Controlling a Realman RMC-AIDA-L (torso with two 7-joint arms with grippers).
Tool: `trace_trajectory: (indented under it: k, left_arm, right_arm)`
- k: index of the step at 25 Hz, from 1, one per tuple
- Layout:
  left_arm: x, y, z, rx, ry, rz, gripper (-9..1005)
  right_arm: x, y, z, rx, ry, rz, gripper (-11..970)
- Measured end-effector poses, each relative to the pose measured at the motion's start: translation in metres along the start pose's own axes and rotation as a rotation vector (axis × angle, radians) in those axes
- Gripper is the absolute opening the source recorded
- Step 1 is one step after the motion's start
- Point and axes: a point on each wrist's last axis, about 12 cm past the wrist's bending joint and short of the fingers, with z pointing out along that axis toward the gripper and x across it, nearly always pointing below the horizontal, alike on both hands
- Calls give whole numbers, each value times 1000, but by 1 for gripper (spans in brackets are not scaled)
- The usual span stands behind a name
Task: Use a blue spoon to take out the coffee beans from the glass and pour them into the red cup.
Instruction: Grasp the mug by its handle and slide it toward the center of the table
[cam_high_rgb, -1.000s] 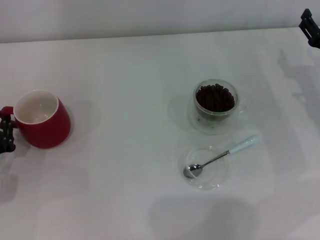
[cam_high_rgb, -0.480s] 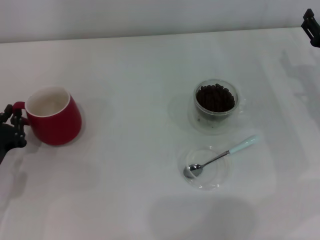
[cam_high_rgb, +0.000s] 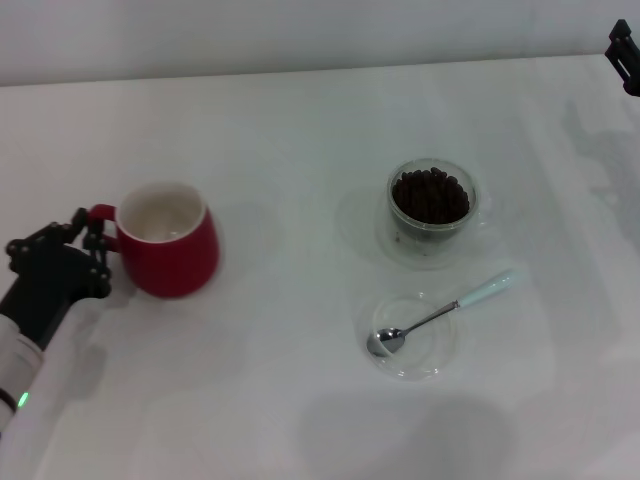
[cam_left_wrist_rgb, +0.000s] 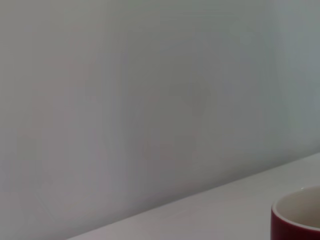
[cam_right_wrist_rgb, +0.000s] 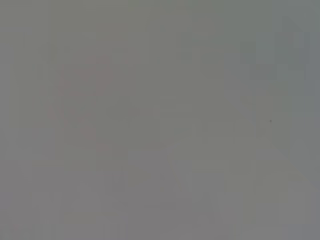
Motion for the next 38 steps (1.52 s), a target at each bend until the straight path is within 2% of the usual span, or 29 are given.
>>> trace_trajectory:
  k: [10,18,25,38]
  left_arm:
    - [-3,-26,0,102,-8,-6,111]
    - [0,-36,-5,154,2,3,93]
    - [3,-39,-14,141,1,-25,116]
    - [4,-37,-25,107,-32,-65,354]
  right_arm:
    - [0,1,-1,-6,-3,3,842]
    - [0,2,0,-8,-6,8,841]
    - [-1,3,0,-12,-9,7,842]
    - [-1,0,-1,-9,-14,4,841]
